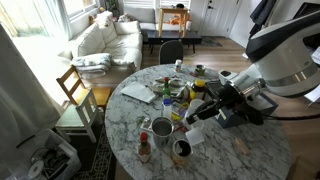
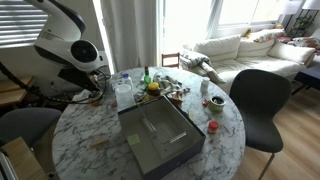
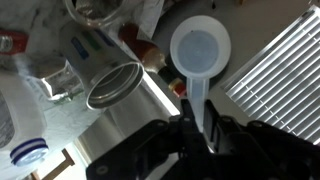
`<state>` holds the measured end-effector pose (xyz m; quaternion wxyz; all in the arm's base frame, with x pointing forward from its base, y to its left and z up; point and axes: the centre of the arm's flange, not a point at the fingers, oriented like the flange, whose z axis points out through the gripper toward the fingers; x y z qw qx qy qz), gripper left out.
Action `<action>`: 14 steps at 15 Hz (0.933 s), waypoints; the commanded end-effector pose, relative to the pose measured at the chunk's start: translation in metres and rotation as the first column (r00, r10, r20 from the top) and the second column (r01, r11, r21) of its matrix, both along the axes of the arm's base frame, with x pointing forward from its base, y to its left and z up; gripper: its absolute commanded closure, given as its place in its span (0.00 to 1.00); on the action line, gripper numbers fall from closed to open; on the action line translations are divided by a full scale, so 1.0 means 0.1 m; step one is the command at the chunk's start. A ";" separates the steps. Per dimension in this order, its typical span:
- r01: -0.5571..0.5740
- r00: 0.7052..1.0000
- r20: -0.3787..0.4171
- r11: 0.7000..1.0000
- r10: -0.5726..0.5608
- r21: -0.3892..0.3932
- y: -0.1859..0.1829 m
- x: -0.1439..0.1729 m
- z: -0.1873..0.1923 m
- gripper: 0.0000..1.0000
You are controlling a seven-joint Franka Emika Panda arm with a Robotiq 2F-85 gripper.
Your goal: Put the brown item in the scoop, then drop it into the tin
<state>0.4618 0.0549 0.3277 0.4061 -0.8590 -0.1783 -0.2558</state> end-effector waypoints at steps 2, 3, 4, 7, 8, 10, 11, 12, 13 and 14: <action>-0.030 0.972 -0.237 0.995 0.006 -0.097 0.02 -0.31 0.24 0.96; -0.028 0.959 -0.283 0.992 -0.009 -0.125 0.02 -0.34 0.25 0.96; -0.017 0.945 -0.324 0.987 -0.036 -0.160 0.01 -0.37 0.25 0.96; -0.026 0.892 -0.443 0.968 -0.091 -0.251 0.00 -0.39 0.20 0.96; -0.007 0.927 -0.368 0.977 -0.074 -0.214 0.01 -0.28 0.11 0.84; -0.006 0.909 -0.405 0.969 -0.097 -0.246 0.01 -0.30 0.12 0.84; -0.005 0.906 -0.411 0.968 -0.101 -0.250 0.01 -0.30 0.11 0.84; -0.005 0.905 -0.413 0.968 -0.103 -0.252 0.01 -0.31 0.11 0.84; -0.005 0.905 -0.413 0.968 -0.103 -0.252 0.01 -0.31 0.11 0.84; -0.005 0.904 -0.414 0.968 -0.103 -0.252 0.01 -0.31 0.11 0.96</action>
